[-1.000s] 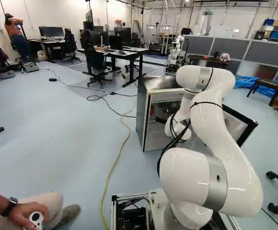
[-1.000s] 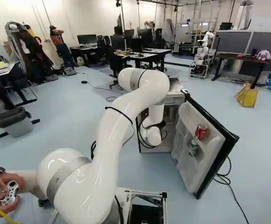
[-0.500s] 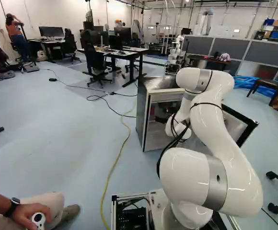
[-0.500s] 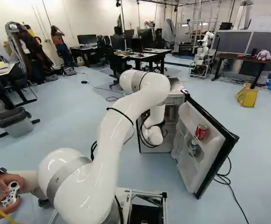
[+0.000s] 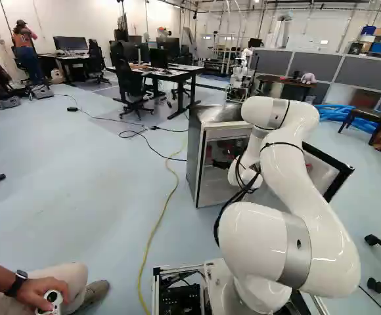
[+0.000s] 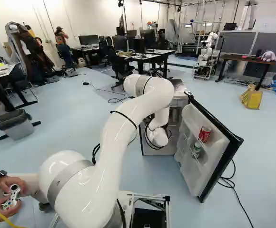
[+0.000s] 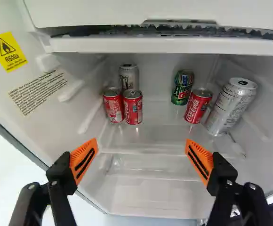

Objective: Grab a drink from the fridge

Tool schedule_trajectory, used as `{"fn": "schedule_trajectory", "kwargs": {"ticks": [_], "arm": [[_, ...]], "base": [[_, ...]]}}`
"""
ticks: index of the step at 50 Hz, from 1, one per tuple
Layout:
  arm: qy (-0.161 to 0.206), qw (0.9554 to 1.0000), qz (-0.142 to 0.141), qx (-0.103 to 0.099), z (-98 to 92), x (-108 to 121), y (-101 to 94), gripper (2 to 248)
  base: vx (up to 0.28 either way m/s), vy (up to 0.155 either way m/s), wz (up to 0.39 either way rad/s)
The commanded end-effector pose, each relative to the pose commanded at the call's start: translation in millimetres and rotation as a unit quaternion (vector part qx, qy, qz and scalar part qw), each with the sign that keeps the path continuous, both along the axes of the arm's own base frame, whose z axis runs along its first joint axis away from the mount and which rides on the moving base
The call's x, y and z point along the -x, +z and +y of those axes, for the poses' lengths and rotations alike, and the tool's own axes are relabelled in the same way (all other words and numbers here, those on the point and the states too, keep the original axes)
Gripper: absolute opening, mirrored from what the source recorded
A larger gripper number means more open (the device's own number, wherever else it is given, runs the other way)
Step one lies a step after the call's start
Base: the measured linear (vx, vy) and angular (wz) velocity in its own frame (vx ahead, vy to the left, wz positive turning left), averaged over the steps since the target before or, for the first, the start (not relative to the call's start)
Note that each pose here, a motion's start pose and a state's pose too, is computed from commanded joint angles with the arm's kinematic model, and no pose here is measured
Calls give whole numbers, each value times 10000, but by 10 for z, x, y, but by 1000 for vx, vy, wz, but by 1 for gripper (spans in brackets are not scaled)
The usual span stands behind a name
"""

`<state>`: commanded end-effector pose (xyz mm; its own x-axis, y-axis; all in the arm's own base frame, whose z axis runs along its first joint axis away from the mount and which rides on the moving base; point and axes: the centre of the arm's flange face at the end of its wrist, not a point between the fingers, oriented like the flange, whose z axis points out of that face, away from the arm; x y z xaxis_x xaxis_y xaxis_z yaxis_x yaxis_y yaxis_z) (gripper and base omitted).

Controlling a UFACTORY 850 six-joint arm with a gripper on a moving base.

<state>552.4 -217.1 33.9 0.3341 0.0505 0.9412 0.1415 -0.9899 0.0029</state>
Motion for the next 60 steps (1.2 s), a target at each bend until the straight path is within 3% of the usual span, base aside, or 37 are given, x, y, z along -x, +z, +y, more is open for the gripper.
{"fn": "schedule_trajectory", "kwargs": {"ticks": [27,45,46,50,51,60], "arm": [[96,9998,-59,141,-25,-304,-118,247],[104,9998,-36,161,-28,-335,-137,243],[104,9998,-36,161,-28,-335,-137,230],[104,9998,-36,161,-28,-335,-137,230],[104,9998,-36,161,-28,-335,-137,217],[104,9998,-36,161,-28,-335,-137,206]], "base": [[0,0,0],[0,0,0],[0,0,0],[0,0,0],[0,0,0],[0,0,0]]}}
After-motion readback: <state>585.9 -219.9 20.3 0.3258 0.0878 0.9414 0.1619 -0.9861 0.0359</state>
